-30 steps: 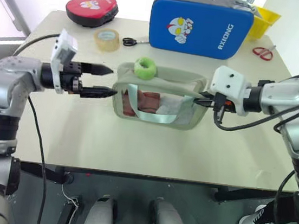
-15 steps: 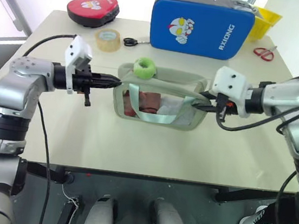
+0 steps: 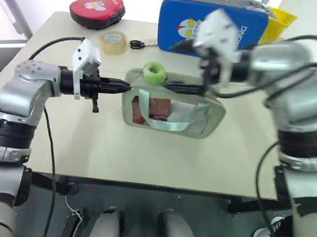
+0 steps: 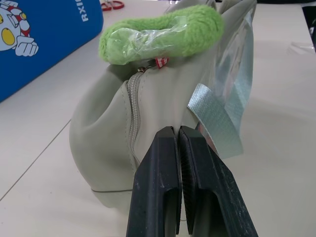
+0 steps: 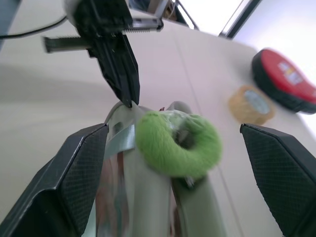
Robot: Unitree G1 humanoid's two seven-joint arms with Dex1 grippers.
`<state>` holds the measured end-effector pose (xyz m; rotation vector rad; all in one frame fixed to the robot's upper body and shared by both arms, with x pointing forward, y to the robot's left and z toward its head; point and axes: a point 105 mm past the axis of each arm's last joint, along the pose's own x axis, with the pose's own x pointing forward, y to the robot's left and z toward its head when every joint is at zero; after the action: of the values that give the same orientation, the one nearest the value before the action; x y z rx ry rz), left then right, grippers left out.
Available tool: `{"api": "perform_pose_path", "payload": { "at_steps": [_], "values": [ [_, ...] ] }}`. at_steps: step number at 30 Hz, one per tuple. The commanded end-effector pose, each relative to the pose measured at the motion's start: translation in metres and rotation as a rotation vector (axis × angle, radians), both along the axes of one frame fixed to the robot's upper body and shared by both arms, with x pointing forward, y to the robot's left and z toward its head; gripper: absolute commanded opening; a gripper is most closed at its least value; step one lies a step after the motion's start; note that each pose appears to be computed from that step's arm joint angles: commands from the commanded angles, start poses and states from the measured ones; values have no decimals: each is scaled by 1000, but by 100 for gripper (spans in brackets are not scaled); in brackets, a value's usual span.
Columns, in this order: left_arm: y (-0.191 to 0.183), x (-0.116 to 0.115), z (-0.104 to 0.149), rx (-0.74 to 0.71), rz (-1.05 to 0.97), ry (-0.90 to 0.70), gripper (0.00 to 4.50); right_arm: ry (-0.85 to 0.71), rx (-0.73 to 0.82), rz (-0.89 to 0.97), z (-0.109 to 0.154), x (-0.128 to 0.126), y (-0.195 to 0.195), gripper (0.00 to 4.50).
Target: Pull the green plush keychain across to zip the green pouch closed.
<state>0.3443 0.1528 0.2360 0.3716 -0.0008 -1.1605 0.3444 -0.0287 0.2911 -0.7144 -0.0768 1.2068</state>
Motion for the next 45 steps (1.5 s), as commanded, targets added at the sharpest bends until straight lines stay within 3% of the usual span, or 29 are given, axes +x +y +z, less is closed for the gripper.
{"api": "perform_pose_path", "payload": {
  "at_steps": [1,5,11,17,23,30,35,40,45],
  "values": [
    [-3,-3,-2,20,-6,-3,0,-68,-29,12,10,0,15,442],
    [-3,-4,-3,21,3,-3,0,-49,-35,-18,10,8,21,314],
    [-1,-5,-3,27,12,-9,0,-25,-17,-48,16,9,7,4],
    [-1,-5,-3,25,13,-8,0,-25,3,-163,22,16,-29,4],
    [4,-4,-4,26,35,-1,0,-18,44,-397,32,16,-112,4],
    [8,-5,-5,14,61,10,0,12,27,-665,12,13,-185,4],
    [12,-8,-7,10,79,17,0,10,-38,-971,-10,3,-262,4],
    [14,-10,-8,-4,100,27,0,133,-159,-854,-73,-10,-232,4],
    [12,-11,-9,-12,103,30,0,161,-133,-757,-97,-2,-187,4]
  ]
}}
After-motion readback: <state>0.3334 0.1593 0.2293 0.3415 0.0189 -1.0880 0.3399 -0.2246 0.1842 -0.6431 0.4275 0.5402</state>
